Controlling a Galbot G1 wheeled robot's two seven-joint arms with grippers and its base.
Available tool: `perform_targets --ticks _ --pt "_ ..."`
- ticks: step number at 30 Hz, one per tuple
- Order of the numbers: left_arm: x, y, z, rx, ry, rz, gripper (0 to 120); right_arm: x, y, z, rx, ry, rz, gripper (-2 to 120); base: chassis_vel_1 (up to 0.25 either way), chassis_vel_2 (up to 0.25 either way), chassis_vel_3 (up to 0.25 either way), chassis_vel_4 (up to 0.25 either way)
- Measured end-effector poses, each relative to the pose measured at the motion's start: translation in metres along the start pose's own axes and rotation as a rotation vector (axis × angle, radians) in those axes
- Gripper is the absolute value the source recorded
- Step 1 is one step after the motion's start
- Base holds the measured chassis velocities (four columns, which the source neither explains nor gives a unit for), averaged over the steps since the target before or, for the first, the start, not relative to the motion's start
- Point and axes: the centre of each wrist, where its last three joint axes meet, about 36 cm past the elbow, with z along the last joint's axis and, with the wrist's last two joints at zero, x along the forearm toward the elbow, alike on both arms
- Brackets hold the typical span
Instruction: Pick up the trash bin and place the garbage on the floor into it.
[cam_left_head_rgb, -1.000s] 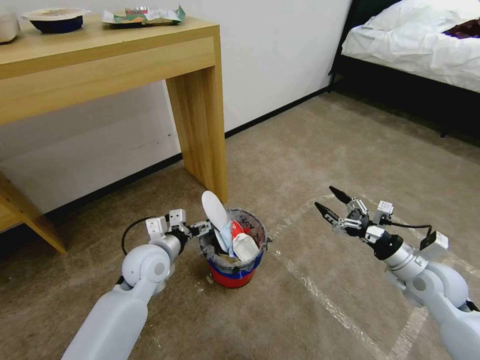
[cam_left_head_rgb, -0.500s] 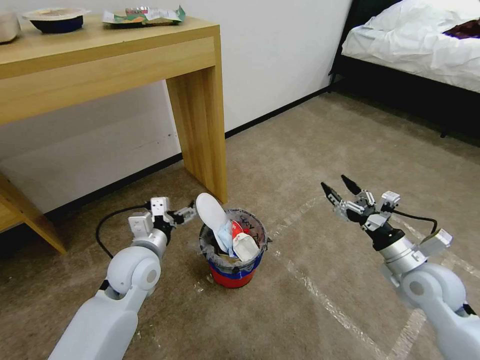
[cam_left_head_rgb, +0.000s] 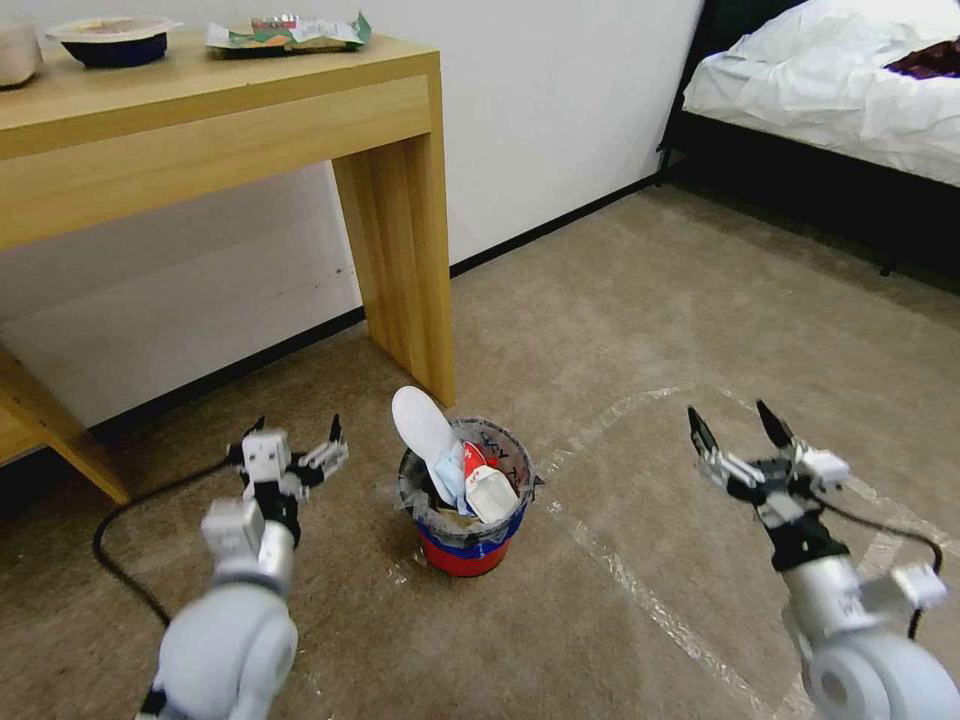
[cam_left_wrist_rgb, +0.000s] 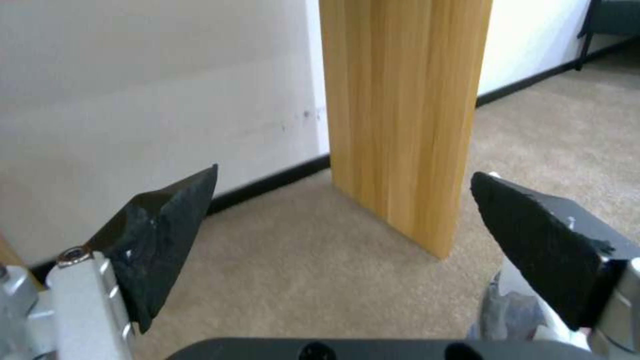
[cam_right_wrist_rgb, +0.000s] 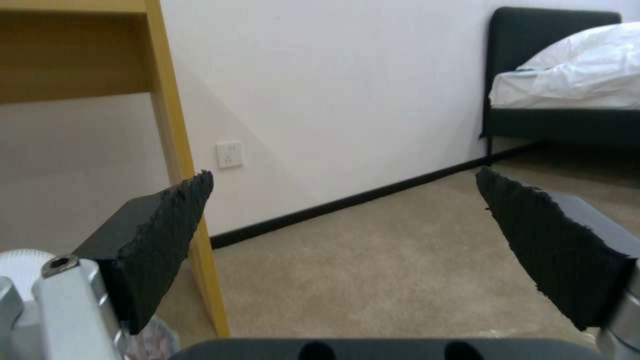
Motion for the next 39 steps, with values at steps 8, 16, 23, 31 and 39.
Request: perform_targets --ticks 8,16,23,31,39 --pt "0.009 0.004 -0.008 -0.021 -0.058 -0.022 100 0.004 0.007 -0.002 0.027 -0.006 0.007 100 0.000 0.000 0.000 0.000" --pt "0.004 0.011 -0.006 -0.005 -0.059 -0.034 100 0.002 0.008 0.004 0.020 -0.007 0.014 100 0.000 0.000 0.000 0.000" --pt "0.001 0.007 -0.003 0.017 -0.052 -0.040 100 0.001 0.005 0.005 0.031 -0.002 0.018 100 0.000 0.000 0.000 0.000" --pt "0.000 0.006 -0.003 0.017 -0.048 -0.039 100 0.001 0.005 0.005 0.034 0.004 0.017 100 0.000 0.000 0.000 0.000" --pt "0.000 0.006 -0.003 0.017 -0.047 -0.039 100 0.001 0.004 0.005 0.034 0.006 0.016 100 0.000 0.000 0.000 0.000"
